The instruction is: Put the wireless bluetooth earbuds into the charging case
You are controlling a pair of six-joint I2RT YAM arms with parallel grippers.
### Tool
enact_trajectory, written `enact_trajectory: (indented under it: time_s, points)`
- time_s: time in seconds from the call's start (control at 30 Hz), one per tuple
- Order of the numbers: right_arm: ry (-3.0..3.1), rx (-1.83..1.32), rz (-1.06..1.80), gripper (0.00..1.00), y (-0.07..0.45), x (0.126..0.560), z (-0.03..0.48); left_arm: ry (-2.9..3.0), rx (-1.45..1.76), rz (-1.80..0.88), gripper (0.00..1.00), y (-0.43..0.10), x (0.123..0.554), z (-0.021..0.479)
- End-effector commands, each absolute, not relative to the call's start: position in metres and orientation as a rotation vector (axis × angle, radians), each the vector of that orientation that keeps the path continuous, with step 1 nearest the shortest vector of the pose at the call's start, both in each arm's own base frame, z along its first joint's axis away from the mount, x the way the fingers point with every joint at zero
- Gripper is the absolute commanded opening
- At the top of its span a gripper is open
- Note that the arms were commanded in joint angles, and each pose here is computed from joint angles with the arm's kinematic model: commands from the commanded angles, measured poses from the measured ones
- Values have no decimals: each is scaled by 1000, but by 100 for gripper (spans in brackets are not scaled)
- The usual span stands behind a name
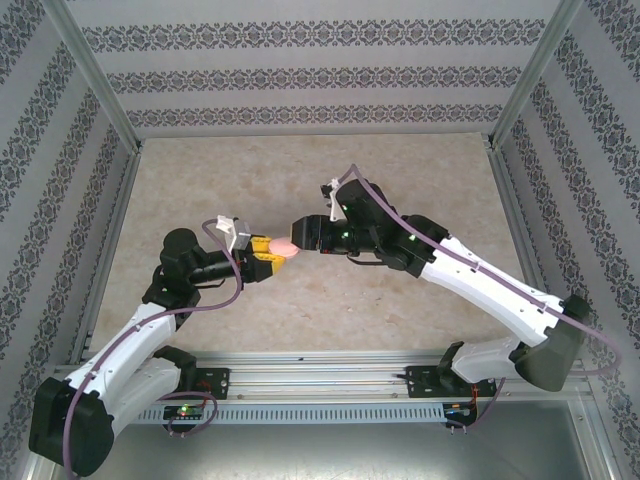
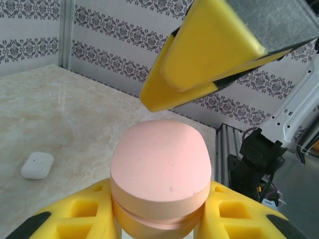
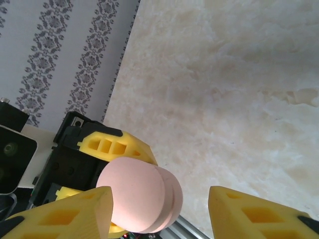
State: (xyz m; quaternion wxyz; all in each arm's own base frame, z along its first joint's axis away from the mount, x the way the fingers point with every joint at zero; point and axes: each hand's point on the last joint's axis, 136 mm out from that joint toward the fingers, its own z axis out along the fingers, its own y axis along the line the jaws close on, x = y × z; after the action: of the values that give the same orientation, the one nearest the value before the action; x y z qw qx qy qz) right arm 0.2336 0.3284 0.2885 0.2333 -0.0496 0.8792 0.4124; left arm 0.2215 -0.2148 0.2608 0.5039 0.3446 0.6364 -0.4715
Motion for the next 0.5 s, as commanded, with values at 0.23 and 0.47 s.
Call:
enact_trajectory:
  time_s: [0.23, 0.47]
  points:
    - [2367, 48, 1423, 57, 349, 237, 283, 1414, 808, -1153, 25, -219, 228, 299]
    - [2317, 83, 1637, 55, 369, 235, 288, 1412, 799, -1161, 25, -220, 233, 302]
